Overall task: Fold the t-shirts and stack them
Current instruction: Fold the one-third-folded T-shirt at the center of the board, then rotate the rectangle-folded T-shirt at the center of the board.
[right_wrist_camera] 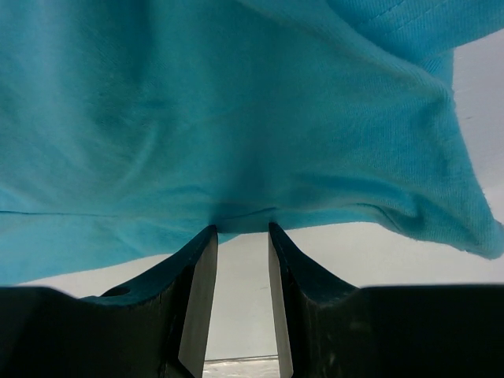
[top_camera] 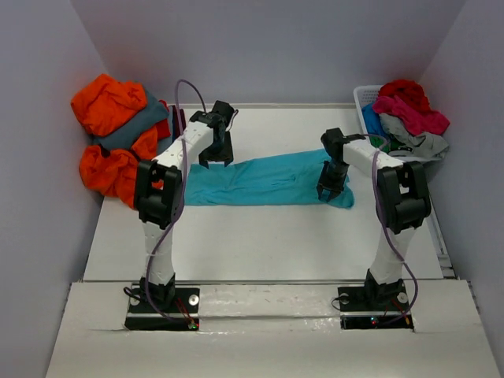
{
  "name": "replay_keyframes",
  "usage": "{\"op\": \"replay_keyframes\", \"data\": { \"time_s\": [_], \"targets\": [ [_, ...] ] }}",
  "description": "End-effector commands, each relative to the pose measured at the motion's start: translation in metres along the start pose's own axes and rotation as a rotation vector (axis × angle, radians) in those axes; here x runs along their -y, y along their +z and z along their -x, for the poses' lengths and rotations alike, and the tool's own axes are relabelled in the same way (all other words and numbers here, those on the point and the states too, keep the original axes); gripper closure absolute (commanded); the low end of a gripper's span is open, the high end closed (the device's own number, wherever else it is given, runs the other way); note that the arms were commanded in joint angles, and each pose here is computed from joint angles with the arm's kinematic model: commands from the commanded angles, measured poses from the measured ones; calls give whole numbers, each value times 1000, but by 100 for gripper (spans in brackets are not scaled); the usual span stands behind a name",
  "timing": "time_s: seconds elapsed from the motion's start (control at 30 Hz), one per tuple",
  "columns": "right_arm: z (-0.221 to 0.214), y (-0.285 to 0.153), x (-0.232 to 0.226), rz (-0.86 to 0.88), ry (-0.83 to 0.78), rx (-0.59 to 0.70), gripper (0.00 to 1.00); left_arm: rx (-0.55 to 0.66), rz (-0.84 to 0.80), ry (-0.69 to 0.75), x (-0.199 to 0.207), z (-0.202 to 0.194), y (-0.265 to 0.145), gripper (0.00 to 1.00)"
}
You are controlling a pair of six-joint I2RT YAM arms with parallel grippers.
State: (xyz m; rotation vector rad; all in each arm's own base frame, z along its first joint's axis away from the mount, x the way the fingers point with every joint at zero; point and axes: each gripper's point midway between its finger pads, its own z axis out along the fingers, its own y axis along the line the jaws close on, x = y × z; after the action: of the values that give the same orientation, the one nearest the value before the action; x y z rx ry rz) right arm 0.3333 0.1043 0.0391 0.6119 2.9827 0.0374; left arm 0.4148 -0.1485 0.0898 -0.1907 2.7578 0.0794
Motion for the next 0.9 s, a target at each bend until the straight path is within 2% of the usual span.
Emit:
{"op": "replay_keyframes", "data": {
  "time_s": [0.0,0.3,0.63,0.87],
  "targets": [
    [7,5,0,3,11,21,62,5,33,55,-2,12,4,32],
    [3,2,3,9,55,46,62,-43,14,148,14,18,42,32],
    [0,7,12,-18,102,73,62,-175,19,88,-7,-9,78,32],
    [8,6,14,-25,115,92,62,-228,-32,-9,-27,-25,80,32]
  ]
}}
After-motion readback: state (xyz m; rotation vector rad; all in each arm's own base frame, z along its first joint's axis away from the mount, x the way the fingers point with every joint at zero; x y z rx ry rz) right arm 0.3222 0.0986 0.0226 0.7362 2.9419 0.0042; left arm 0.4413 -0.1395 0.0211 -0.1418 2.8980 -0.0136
